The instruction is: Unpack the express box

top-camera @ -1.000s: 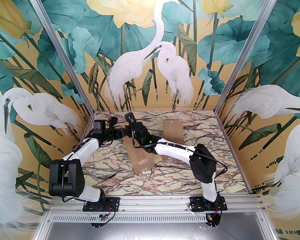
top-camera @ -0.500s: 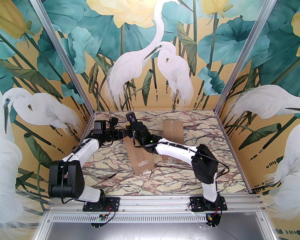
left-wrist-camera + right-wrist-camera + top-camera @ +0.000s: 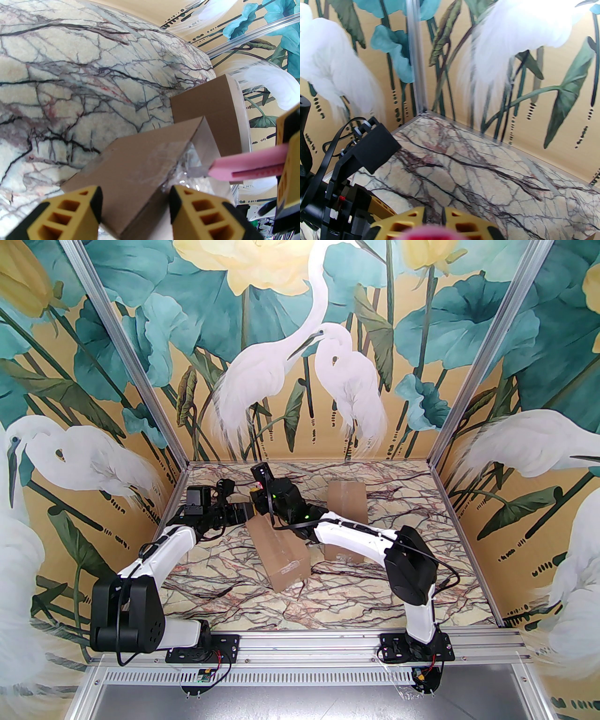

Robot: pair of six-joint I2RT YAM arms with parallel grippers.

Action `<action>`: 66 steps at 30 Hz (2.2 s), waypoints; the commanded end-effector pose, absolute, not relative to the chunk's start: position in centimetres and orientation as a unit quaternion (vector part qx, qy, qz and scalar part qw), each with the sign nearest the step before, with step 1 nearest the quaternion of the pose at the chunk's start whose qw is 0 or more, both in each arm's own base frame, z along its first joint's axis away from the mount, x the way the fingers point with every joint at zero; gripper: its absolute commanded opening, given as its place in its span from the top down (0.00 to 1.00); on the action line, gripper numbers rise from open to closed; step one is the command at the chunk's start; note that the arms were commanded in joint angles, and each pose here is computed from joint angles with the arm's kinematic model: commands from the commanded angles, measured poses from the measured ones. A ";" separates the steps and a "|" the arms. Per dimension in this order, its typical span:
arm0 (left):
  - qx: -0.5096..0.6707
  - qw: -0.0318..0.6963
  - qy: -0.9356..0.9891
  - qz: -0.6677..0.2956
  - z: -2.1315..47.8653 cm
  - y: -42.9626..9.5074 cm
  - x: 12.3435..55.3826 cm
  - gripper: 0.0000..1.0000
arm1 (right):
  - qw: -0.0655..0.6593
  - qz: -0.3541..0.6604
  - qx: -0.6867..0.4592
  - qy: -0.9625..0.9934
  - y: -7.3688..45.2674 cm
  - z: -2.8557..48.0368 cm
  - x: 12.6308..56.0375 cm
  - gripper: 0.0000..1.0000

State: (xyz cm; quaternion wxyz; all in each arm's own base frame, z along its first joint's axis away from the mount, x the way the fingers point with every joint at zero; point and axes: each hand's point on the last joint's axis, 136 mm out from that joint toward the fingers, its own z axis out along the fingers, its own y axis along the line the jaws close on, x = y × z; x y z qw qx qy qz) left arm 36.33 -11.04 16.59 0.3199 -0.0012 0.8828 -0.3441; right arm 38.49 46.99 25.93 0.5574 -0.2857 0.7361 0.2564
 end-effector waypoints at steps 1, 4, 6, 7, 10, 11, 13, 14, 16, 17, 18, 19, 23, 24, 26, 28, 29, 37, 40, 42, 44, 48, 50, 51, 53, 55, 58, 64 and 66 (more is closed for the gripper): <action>0.004 0.266 0.907 -0.327 14.5 -11.4 33.5 0.39 | 0.531 0.273 -0.312 0.739 47.8 24.7 37.8 1.00; 0.035 0.290 0.909 -0.299 16.0 -10.8 34.7 0.35 | 0.525 0.272 -0.306 0.746 47.6 24.4 37.8 1.00; 0.063 0.307 0.907 -0.281 17.4 -10.6 35.5 0.34 | 0.524 0.274 -0.310 0.744 47.7 24.3 37.6 1.00; 0.077 0.315 0.907 -0.269 18.1 -10.4 35.9 0.33 | 0.523 0.273 -0.316 0.743 47.7 24.1 37.5 1.00; 0.109 0.320 0.906 -0.254 18.7 -10.1 36.7 0.33 | 0.521 0.275 -0.326 0.739 47.9 24.2 37.4 1.00; 0.117 0.317 0.904 -0.264 18.9 -10.3 36.8 0.34 | 0.519 0.277 -0.327 0.739 48.0 24.2 37.3 1.00; 0.137 0.303 0.896 -0.293 19.0 -11.1 36.7 0.38 | 0.518 0.280 -0.328 0.738 48.1 24.2 37.3 1.00; 0.139 0.292 0.897 -0.301 18.7 -11.3 36.7 0.40 | 0.517 0.282 -0.328 0.738 48.1 24.3 37.2 1.00; 0.144 0.275 0.898 -0.311 18.2 -11.5 36.7 0.45 | 0.516 0.284 -0.330 0.737 48.2 24.4 37.1 1.00; 0.143 0.266 0.900 -0.315 17.8 -11.6 36.7 0.46 | 0.516 0.284 -0.332 0.737 48.3 24.4 37.1 1.00; 0.147 0.262 0.897 -0.324 17.8 -11.8 36.6 0.46 | 0.515 0.285 -0.334 0.736 48.3 24.4 37.0 1.00; 0.149 0.261 0.894 -0.333 17.8 -12.1 36.5 0.46 | 0.514 0.285 -0.335 0.736 48.3 24.4 37.0 1.00; 0.145 0.258 0.894 -0.336 17.1 -12.1 36.7 0.43 | 0.512 0.287 -0.337 0.736 48.4 24.4 36.9 1.00; 0.144 0.255 0.897 -0.332 16.8 -11.9 36.7 0.42 | 0.512 0.289 -0.337 0.735 48.4 24.4 36.9 1.00; 0.140 0.252 0.897 -0.336 16.4 -11.9 36.8 0.42 | 0.511 0.291 -0.338 0.735 48.5 24.3 36.8 1.00; 0.137 0.249 0.895 -0.343 16.0 -12.1 36.9 0.42 | 0.510 0.292 -0.338 0.735 48.6 24.3 36.9 1.00; 0.134 0.243 0.897 -0.343 15.6 -12.0 36.9 0.42 | 0.509 0.291 -0.339 0.736 48.6 24.3 36.9 1.00; 0.110 0.236 0.901 -0.348 14.1 -11.5 36.6 0.53 | 0.512 0.286 -0.339 0.736 48.5 24.2 37.0 1.00; 0.094 0.240 0.896 -0.361 14.2 -11.2 36.7 0.58 | 0.513 0.285 -0.339 0.736 48.5 24.1 37.1 1.00; 0.087 0.242 0.893 -0.370 14.2 -11.3 36.7 0.62 | 0.513 0.283 -0.340 0.735 48.5 24.1 37.1 1.00; 0.079 0.241 0.892 -0.375 14.1 -11.4 36.7 0.67 | 0.513 0.281 -0.344 0.735 48.6 23.9 37.2 1.00; 0.066 0.240 0.892 -0.377 13.9 -11.3 36.8 0.76 | 0.514 0.279 -0.351 0.732 48.8 24.0 37.2 1.00; 0.055 0.240 0.894 -0.375 13.7 -11.1 36.8 0.81 | 0.513 0.277 -0.354 0.731 48.9 23.8 37.3 1.00; 0.052 0.242 0.893 -0.375 13.8 -11.1 36.8 0.82 | 0.514 0.277 -0.356 0.730 49.0 23.9 37.2 1.00; 0.048 0.249 0.893 -0.373 13.9 -11.0 36.8 0.84 | 0.515 0.274 -0.361 0.728 49.0 23.8 37.2 1.00; 0.047 0.254 0.892 -0.371 14.1 -10.9 36.7 0.86 | 0.517 0.270 -0.369 0.724 48.9 23.7 37.1 1.00; 0.048 0.257 0.891 -0.371 14.2 -10.9 36.8 0.89 | 0.519 0.262 -0.379 0.720 48.6 23.4 37.0 1.00; 0.051 0.257 0.892 -0.368 13.9 -10.9 36.9 0.93 | 0.525 0.264 -0.395 0.706 48.1 23.3 36.0 1.00; 0.052 0.252 0.896 -0.363 13.5 -10.8 36.8 0.95 | 0.525 0.265 -0.400 0.703 48.0 23.2 35.7 1.00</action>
